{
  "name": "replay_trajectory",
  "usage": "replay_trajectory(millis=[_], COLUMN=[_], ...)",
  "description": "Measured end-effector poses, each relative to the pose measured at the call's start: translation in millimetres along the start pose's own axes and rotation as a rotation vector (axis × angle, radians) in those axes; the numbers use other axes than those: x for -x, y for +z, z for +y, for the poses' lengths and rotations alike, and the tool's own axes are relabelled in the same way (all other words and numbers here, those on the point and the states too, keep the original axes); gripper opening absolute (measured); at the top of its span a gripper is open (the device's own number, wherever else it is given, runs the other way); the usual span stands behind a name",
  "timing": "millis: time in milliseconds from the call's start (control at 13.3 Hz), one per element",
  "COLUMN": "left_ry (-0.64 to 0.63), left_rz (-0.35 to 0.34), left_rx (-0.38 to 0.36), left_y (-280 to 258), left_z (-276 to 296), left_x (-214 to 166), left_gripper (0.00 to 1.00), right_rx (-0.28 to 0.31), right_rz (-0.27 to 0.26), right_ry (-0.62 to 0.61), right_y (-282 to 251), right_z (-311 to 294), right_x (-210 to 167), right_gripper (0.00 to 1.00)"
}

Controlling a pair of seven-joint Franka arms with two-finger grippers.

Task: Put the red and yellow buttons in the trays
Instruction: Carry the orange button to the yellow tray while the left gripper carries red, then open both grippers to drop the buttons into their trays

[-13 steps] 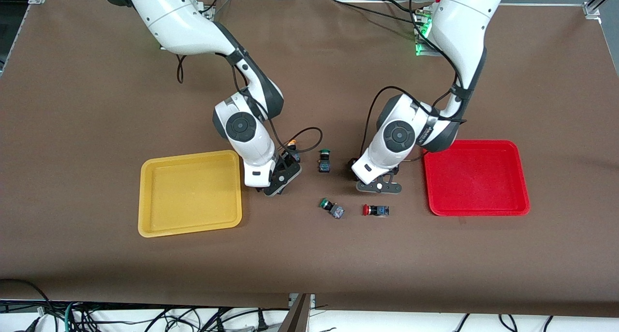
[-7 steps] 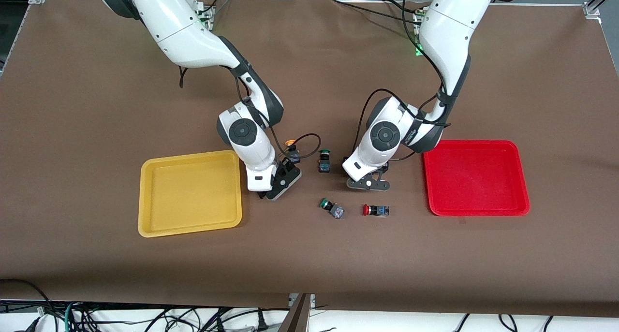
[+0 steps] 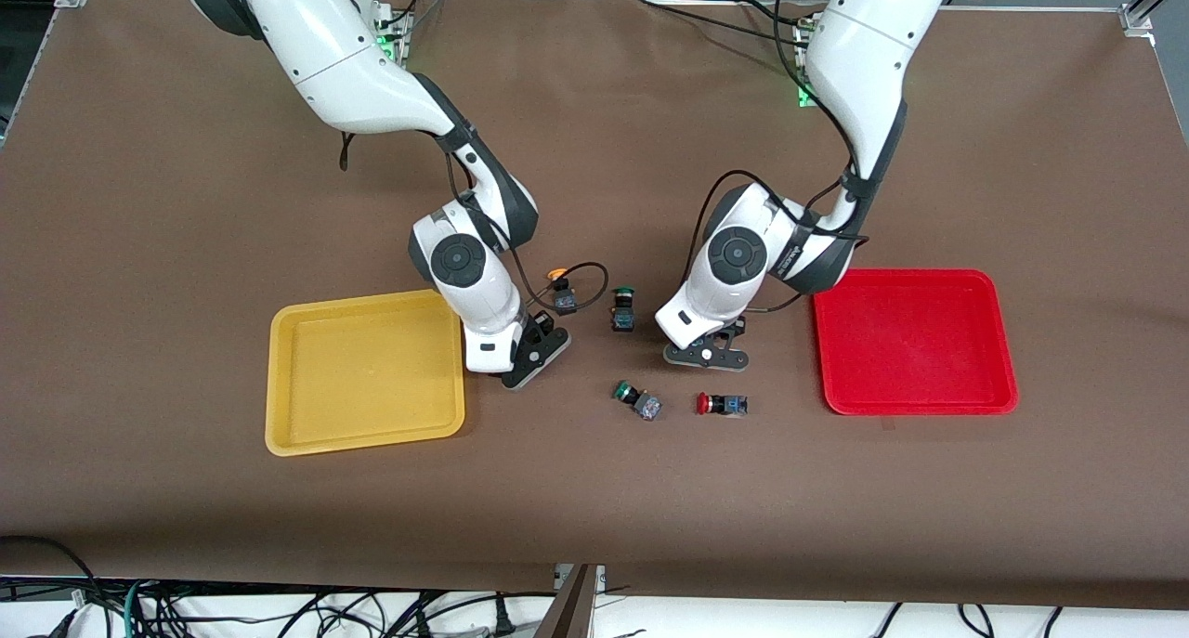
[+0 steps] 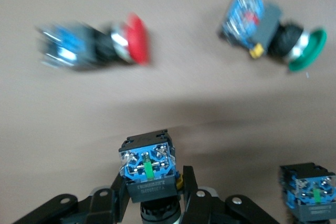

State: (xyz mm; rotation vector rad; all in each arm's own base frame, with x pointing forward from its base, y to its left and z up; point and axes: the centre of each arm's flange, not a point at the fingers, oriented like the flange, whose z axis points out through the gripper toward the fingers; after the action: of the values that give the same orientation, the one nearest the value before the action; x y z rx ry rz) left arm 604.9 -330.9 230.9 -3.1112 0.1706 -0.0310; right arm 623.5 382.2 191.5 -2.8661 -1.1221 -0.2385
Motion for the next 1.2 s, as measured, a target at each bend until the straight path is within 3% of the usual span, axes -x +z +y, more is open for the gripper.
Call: replay_trajectory(millis=[150,376,602,752,827,977,1203], left_ry=[0.012,0.074,0.200,0.240,0.248,0.269,0.282], left_rz=[-0.008,-0.088,-0.243,-0.304,-0.319,-0.326,-0.296], left_rx=[-0.072,-0.112,-0.091,-0.065,-0.060,-0.054,-0.056], left_y=[-55,-107,-71,-21,1,33,26], left_z=[-43,-133,-245,-290,-295,-284,-276], left_x=[-16,-24,-22,-17,-14,-13,-19], left_gripper=[0.44,0.44,0.44,0.44,0.44,0.44,0.69], right_rx=[0.002,0.012,0.004,-0.017,-0.026,-0.052,-0.131], right_rz=[-0.061,-0.084,-0.122,-0.161,-0.175,-0.173,-0.183], right_ry=[0.014,-0.048,-0.082,-0.064,-0.051,-0.020,0.093], right_y=[-37,-85,-76,-53,-44,-42,-78], right_z=[26,96,180,220,231,235,198], right_x=[-1,11,55,92,105,109,77], right_gripper=[0.41,0.41,0.41,0.41,0.48,0.70,1.00])
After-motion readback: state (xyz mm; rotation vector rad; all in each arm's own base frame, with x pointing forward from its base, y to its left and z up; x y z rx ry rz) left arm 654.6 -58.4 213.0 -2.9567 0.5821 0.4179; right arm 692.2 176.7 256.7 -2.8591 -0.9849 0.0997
